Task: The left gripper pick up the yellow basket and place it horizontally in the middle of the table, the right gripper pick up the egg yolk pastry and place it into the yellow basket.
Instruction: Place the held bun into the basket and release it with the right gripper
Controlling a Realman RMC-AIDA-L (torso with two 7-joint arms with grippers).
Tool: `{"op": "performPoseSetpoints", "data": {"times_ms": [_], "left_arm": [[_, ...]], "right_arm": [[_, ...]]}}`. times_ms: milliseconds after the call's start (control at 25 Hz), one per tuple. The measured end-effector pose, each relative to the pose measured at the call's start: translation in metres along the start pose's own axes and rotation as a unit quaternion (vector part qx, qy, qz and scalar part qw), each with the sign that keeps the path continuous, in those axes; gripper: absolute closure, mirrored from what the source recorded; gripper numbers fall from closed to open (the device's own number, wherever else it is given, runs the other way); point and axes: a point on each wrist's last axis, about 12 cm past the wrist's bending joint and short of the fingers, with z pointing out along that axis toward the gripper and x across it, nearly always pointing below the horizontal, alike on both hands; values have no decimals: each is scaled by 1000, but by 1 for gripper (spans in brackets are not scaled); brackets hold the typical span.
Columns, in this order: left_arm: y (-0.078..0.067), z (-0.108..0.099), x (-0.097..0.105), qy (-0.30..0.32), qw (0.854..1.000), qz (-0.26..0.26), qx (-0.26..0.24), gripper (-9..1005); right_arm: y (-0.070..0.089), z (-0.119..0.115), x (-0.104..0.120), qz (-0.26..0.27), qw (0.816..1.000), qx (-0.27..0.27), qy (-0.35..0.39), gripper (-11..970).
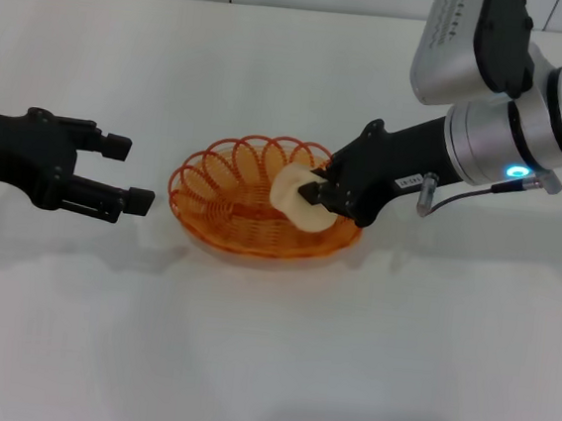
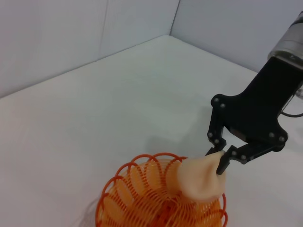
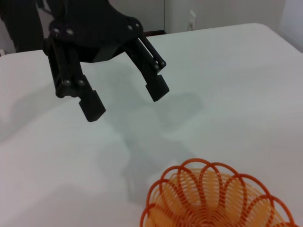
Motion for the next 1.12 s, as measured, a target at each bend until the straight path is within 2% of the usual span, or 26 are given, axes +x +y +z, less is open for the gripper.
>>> {"op": "performPoseSetpoints", "data": {"times_ms": [480, 680, 800, 1000, 1120], "left_arm": [[0, -1, 1, 0, 1000, -5, -2, 108], [1, -1, 2, -3, 1000, -6, -7, 108], [1, -1, 3, -3, 1000, -6, -7, 108], [1, -2, 3, -5, 1000, -5, -9, 108], [1, -2, 3, -6, 1000, -5, -10, 108]], "right_arm": [[-2, 1, -3, -3, 1000, 2, -1, 876], [-2, 1, -4, -7, 1000, 4, -2, 706], [-2, -2, -4, -7, 1000, 9, -7, 495], [2, -11, -1, -3, 1000, 18, -24, 258], [7, -20, 8, 2, 999, 25, -34, 157]]}}
